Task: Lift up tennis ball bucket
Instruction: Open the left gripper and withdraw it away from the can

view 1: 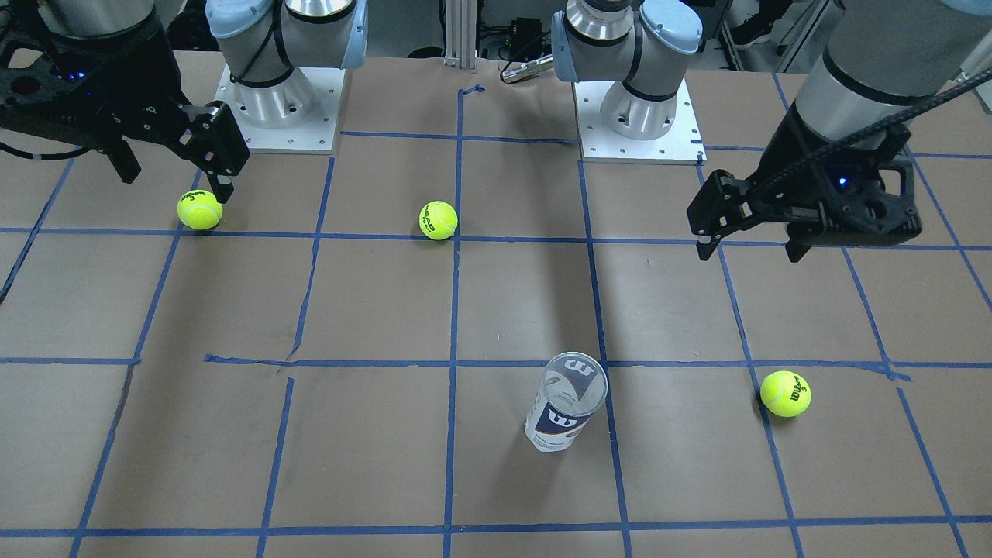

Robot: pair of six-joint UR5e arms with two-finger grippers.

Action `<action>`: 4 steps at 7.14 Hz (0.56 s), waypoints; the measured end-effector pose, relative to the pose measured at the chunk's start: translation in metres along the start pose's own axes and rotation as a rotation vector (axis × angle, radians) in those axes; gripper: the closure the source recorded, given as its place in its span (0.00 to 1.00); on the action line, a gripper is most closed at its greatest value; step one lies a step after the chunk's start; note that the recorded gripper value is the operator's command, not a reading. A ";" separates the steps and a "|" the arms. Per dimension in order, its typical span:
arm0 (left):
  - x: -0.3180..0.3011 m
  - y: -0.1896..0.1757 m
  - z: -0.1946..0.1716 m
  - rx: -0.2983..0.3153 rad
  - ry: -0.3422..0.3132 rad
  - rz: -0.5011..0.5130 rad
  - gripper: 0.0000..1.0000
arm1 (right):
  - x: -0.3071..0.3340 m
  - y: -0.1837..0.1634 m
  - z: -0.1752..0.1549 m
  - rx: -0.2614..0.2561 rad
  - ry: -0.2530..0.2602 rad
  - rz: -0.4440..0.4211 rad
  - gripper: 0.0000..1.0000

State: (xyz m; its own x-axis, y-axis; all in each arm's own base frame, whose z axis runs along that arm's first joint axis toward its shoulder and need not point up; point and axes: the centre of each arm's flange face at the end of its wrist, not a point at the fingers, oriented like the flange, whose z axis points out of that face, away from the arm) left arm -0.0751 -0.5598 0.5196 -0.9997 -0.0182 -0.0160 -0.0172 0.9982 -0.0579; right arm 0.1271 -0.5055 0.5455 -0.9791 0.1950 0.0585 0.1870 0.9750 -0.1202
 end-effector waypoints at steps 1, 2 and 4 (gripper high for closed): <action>-0.013 0.012 0.001 -0.005 0.001 -0.040 0.00 | 0.000 0.000 0.000 0.000 0.000 0.000 0.00; -0.022 0.022 0.004 -0.011 0.004 -0.069 0.00 | 0.000 0.000 0.000 0.000 0.000 0.000 0.00; -0.035 0.031 0.008 -0.020 0.008 -0.104 0.00 | 0.000 0.000 0.000 -0.001 0.001 -0.002 0.00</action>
